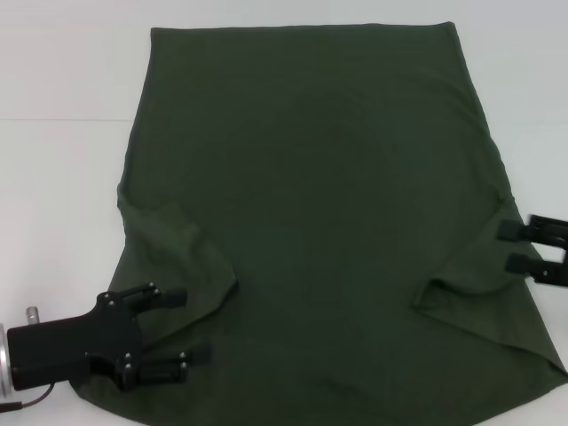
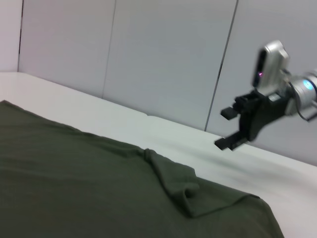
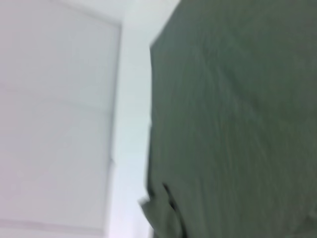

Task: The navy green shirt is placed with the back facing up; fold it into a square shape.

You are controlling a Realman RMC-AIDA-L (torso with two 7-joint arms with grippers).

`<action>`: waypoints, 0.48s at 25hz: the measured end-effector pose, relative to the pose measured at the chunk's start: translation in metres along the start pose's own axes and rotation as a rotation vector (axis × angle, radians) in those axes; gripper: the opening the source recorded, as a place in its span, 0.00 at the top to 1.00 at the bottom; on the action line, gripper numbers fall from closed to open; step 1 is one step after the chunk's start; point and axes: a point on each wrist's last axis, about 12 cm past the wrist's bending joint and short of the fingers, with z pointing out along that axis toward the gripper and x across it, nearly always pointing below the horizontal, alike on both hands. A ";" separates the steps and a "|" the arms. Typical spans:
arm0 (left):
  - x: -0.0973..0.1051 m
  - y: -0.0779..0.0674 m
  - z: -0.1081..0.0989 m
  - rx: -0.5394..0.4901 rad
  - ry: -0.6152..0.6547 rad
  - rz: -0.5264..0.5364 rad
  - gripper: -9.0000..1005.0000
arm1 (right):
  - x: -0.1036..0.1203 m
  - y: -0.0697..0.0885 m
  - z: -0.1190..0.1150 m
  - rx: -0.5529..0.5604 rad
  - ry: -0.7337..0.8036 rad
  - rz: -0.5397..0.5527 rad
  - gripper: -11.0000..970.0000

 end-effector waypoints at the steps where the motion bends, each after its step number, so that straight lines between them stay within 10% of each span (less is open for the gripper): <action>1: 0.000 0.000 0.000 -0.002 -0.003 0.000 0.13 | 0.008 -0.007 -0.004 -0.024 -0.031 0.027 0.19; 12: -0.009 0.004 0.010 0.013 -0.025 0.014 0.13 | 0.029 -0.033 0.000 0.018 -0.102 0.159 0.19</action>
